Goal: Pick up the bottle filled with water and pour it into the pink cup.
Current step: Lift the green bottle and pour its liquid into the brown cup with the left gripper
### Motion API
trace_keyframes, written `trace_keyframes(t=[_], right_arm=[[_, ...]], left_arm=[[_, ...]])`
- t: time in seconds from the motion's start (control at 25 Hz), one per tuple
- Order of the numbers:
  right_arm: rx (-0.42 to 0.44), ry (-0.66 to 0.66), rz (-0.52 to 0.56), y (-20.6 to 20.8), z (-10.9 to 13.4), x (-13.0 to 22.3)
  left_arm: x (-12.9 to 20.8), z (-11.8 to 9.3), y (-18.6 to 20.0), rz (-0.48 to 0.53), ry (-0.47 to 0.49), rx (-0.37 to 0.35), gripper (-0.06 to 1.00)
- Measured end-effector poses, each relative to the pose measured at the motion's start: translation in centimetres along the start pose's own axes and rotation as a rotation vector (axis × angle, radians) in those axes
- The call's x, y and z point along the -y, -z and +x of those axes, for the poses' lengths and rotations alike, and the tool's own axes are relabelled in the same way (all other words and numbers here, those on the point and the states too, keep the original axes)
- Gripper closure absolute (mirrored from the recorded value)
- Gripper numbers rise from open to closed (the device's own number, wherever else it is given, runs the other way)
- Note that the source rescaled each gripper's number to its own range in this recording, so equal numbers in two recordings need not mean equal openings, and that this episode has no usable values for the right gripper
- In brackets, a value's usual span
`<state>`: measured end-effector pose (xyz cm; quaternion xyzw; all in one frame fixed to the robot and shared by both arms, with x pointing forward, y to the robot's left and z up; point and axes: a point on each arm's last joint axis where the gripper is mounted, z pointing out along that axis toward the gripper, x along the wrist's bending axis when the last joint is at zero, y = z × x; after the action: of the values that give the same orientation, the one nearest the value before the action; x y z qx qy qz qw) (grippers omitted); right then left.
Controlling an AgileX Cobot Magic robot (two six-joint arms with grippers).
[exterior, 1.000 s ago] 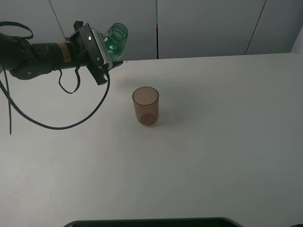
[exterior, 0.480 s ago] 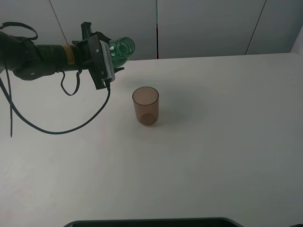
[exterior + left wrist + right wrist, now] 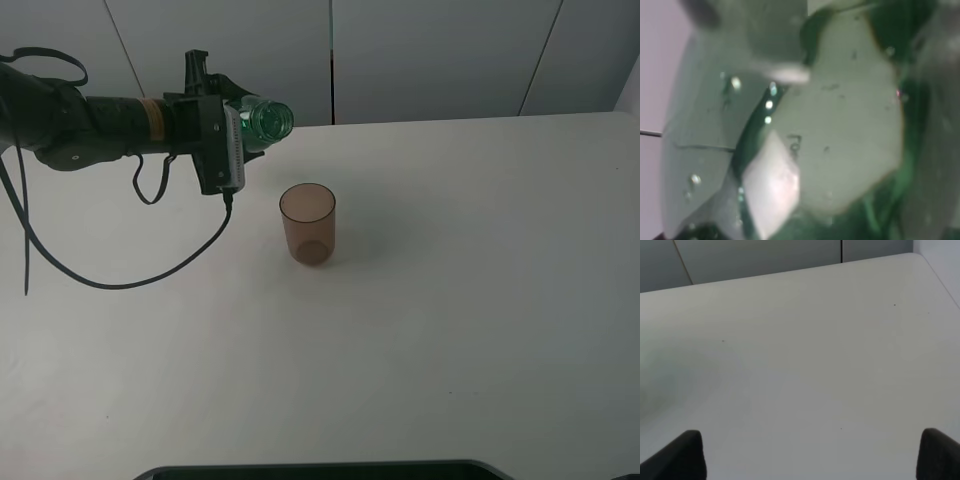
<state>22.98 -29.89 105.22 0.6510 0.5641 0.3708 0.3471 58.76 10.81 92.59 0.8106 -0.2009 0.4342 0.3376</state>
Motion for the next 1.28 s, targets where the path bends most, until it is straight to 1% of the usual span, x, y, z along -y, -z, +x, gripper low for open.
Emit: trace_keyframes(t=[0.32,0.48,0.6,0.76,0.96,1.28], right_arm=[[0.000,0.000,0.000,0.0,0.0,0.0],[0.000,0.000,0.000,0.0,0.0,0.0],[0.000,0.000,0.000,0.0,0.0,0.0],[0.000,0.000,0.000,0.0,0.0,0.0],[0.000,0.000,0.000,0.0,0.0,0.0],[0.000,0.000,0.000,0.0,0.0,0.0]], left_arm=[[0.0,0.0,0.0,0.003,-0.077,0.002,0.94],[-0.1,0.0,-0.1,0.000,-0.094,0.003,0.94],[-0.6,-0.2,-0.3,-0.006,-0.109,0.012,0.94],[-1.4,0.0,-0.9,0.008,-0.151,0.033,0.94],[-1.8,0.7,-1.2,0.005,-0.189,0.019,0.94],[-1.6,0.7,-1.2,0.017,-0.241,0.025,0.94]])
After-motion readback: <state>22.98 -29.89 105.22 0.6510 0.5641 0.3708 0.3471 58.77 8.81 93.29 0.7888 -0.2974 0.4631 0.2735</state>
